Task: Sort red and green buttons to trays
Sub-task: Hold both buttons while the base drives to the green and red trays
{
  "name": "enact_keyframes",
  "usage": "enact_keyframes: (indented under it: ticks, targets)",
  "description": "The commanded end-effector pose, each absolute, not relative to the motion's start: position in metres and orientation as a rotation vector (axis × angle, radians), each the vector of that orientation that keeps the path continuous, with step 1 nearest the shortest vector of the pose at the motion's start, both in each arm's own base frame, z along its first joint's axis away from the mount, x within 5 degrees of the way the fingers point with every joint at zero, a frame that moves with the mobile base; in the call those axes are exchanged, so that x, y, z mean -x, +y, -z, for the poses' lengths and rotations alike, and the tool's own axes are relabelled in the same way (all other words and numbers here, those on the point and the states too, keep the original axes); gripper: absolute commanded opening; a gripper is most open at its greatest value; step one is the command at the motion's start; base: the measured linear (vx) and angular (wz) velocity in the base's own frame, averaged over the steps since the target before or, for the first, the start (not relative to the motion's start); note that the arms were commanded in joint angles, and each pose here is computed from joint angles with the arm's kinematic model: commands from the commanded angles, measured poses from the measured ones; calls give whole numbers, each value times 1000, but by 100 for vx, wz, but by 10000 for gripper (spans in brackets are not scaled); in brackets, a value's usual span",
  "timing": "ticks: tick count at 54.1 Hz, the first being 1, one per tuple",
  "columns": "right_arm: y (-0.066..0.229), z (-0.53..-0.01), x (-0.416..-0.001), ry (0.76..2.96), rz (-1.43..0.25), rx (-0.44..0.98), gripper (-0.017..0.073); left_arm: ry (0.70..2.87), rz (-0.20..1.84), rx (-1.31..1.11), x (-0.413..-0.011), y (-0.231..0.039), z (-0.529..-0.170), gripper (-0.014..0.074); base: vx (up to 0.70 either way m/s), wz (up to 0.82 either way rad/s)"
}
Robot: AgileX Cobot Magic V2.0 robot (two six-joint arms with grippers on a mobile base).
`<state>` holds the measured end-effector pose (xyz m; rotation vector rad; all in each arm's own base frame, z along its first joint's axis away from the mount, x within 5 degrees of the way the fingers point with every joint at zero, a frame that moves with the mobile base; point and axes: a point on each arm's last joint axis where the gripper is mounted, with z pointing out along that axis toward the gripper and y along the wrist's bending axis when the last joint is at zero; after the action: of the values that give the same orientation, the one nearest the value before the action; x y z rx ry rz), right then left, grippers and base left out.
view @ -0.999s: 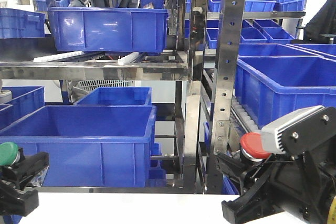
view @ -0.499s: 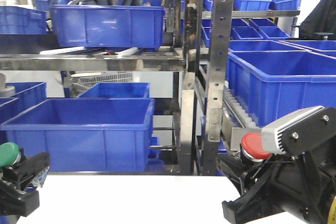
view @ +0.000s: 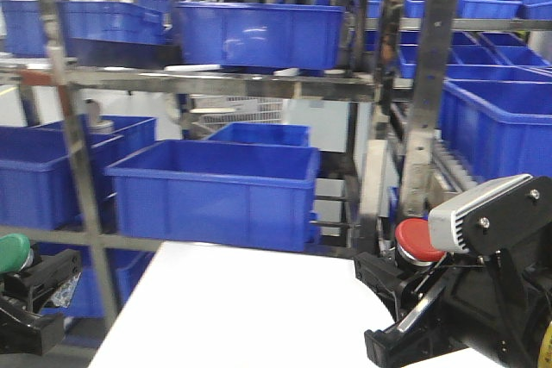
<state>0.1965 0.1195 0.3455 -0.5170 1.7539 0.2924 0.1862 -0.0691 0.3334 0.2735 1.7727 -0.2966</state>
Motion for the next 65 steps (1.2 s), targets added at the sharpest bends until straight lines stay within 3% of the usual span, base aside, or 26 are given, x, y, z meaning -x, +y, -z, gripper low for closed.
enact_keyframes:
  ticks: [1, 65]
  targets:
    - [122, -365, -193, 1654, -341, 524, -9, 1649, 317, -232, -185, -68, -353, -6, -20, 32]
    - [122, -365, -193, 1654, -341, 524, -9, 1649, 317, -232, -185, -68, -353, -6, -12, 35]
